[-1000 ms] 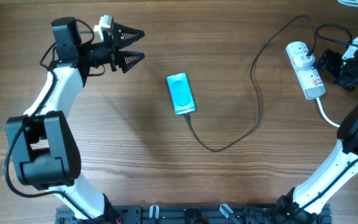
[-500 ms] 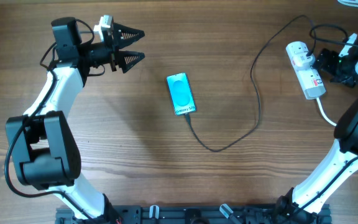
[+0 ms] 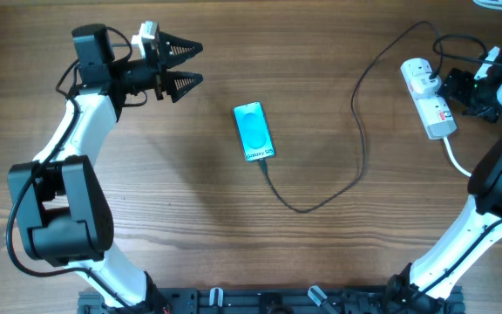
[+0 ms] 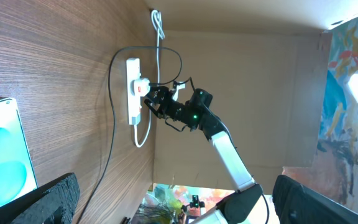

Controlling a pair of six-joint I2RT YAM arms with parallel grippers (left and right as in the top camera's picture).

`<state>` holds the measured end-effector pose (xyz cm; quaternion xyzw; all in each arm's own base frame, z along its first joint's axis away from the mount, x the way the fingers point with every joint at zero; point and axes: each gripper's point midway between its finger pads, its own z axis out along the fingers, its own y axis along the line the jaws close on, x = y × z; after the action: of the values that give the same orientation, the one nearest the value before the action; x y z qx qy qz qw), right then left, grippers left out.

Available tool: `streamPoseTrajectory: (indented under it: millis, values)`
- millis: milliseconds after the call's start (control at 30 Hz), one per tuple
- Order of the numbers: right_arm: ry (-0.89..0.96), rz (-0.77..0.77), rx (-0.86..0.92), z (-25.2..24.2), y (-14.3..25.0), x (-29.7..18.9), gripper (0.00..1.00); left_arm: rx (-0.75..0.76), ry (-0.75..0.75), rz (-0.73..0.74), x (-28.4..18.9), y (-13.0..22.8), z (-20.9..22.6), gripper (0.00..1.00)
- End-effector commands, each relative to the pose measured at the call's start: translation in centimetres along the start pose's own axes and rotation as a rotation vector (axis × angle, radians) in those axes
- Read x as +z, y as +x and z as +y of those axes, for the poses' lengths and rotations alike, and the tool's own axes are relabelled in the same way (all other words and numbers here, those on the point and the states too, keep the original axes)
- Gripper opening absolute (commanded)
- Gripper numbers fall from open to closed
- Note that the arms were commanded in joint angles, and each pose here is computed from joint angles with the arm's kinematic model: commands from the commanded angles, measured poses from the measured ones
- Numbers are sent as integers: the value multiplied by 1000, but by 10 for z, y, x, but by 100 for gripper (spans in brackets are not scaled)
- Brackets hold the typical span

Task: Plug charger to phone and switch on socket
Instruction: 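Lift the right gripper off the switch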

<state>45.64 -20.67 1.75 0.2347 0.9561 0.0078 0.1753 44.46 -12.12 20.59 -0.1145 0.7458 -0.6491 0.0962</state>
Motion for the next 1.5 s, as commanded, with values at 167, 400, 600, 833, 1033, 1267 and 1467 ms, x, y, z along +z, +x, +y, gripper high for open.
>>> streamPoseTrajectory:
  millis: [167, 400, 600, 833, 1033, 1267, 1467]
  values:
    - [-58, 127, -26, 19, 38, 15, 100, 39, 4, -7, -3, 0, -7, 100]
    - [30, 139, -21, 2, 36, 3, 93, 39, 4, -7, -3, 0, -7, 100]
    - [8, -3, -20, 7, -1, -73, 94, 39, 4, -7, -3, 0, -7, 100]
    - [8, -26, -22, 10, -2, -94, 100, 40, 4, -7, -3, 0, -7, 100]
    - [5, -106, -29, 11, -22, -96, 100, 40, 4, -7, -3, 0, -7, 100]
    - [4, -126, -31, 11, -26, -96, 100, 39, 4, -7, -3, 0, -7, 100]
    - [4, -126, -31, 11, -26, -96, 100, 39, 4, -7, -3, 0, -7, 100]
